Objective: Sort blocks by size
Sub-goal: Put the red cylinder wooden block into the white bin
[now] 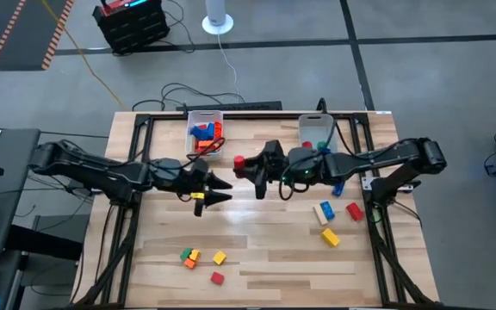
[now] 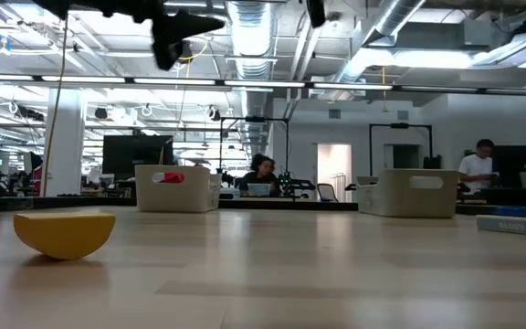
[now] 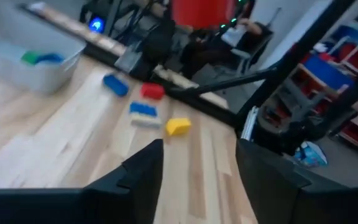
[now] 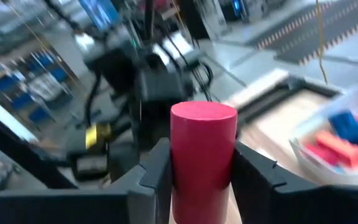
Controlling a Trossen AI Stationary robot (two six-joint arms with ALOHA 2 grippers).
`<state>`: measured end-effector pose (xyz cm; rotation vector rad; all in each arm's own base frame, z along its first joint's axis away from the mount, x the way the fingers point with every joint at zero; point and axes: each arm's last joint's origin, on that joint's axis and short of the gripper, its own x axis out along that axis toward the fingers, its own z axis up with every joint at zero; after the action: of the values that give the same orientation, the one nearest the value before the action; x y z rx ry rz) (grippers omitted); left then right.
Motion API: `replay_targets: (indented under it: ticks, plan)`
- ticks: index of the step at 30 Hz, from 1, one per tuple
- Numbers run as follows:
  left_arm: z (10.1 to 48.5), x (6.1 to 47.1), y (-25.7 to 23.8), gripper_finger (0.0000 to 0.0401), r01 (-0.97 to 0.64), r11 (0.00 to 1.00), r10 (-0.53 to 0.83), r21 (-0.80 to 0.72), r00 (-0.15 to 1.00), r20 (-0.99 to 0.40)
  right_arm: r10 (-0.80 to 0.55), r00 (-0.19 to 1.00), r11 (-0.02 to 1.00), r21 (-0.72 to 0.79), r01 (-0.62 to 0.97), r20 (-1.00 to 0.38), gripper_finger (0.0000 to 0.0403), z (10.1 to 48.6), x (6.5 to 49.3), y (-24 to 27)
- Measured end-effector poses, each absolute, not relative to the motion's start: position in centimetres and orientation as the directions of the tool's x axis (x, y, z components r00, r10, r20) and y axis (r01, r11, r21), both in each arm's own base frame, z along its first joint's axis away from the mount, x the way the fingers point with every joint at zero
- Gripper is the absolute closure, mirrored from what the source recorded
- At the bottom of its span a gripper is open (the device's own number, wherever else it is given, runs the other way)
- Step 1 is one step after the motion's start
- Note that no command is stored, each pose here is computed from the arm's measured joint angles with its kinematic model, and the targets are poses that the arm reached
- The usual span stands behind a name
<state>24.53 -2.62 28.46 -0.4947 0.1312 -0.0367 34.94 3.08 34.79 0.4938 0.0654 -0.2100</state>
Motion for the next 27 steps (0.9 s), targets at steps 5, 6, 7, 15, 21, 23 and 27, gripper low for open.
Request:
replay_targets:
  ticks: [5, 6, 7, 15, 21, 23, 27]
  plan:
    - [29.4, 26.6, -2.8, 0.0173, 0.037, 0.904, -0.069, -0.426, 0.996, -0.059, -0.176, 0.982, 0.862, 0.471, 0.187, -0.069, 0.0254, 35.2, 35.0, 3.0]
    - [29.5, 27.1, -2.7, 0.0172, 0.030, 0.910, -0.062, -0.413, 0.996, -0.063, -0.164, 0.984, 0.864, 0.471, 0.177, -0.069, 0.0254, 35.2, 35.0, 3.0]
    - [29.6, 27.6, -2.6, 0.0171, 0.025, 0.915, -0.056, -0.403, 0.996, -0.065, -0.154, 0.986, 0.865, 0.472, 0.168, -0.069, 0.0254, 35.2, 35.0, 3.1]
    - [31.1, 30.8, -1.7, 0.0170, -0.006, 0.921, -0.014, -0.389, 0.999, -0.048, -0.122, 0.990, 0.876, 0.460, 0.142, -0.073, 0.0254, 35.2, 34.9, 4.0]
    - [32.4, 31.1, -1.7, 0.0188, 0.010, 0.942, -0.014, -0.337, 1.000, -0.009, -0.116, 0.990, 0.882, 0.450, 0.142, -0.085, 0.0254, 35.1, 34.9, 4.3]
    - [32.4, 31.1, -1.7, 0.0212, 0.003, 0.942, -0.007, -0.337, 1.000, -0.011, -0.117, 0.990, 0.883, 0.447, 0.142, -0.085, 0.0254, 35.0, 34.9, 4.3]
    - [32.8, 31.1, -1.6, 0.0282, 0.001, 0.938, -0.002, -0.348, 1.000, -0.003, -0.124, 0.989, 0.889, 0.434, 0.147, -0.082, 0.0254, 35.1, 34.9, 4.2]
